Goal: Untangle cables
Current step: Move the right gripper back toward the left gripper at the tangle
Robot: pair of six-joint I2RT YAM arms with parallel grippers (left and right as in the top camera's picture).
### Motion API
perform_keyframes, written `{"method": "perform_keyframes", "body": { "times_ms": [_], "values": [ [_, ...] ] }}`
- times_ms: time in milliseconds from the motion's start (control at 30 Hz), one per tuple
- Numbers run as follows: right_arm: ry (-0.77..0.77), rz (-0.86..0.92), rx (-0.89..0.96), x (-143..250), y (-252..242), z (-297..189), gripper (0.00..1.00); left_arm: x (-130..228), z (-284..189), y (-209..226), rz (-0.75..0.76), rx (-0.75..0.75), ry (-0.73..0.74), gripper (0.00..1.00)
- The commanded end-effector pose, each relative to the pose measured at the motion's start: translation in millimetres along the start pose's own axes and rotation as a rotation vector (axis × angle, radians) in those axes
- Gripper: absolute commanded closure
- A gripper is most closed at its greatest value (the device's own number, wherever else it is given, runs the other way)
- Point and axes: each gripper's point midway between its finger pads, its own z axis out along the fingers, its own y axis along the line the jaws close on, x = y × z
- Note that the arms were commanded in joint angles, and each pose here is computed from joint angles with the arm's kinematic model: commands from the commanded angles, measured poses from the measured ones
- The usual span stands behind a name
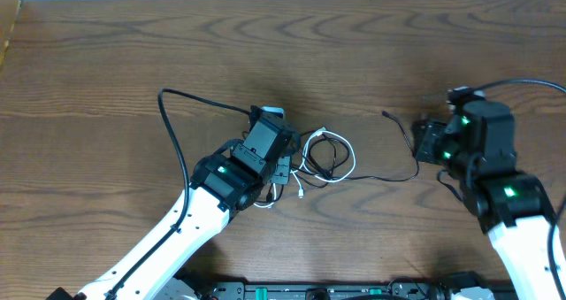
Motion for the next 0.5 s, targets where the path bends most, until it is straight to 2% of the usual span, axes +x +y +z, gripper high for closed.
{"method": "perform_keyframes", "body": {
  "times_ms": [0,133,467],
  "values": [
    [0.147,-0.089,-0.188,25.0,34.9,18.7,0.61,-1.2,0.5,-2.6,0.007,0.012,0.002,0.76],
    [0.282,-0.102,-0.242,51.9,47.5,47.1,0.56,-0.9,0.5,-2.4,0.007,0.012,0.004,0.75],
    [0.503,-0.157,-0.274,115.6,67.2,105.1,0.56,0.5,0.5,-1.8,0.008,0.009,0.009,0.75]
  ]
}}
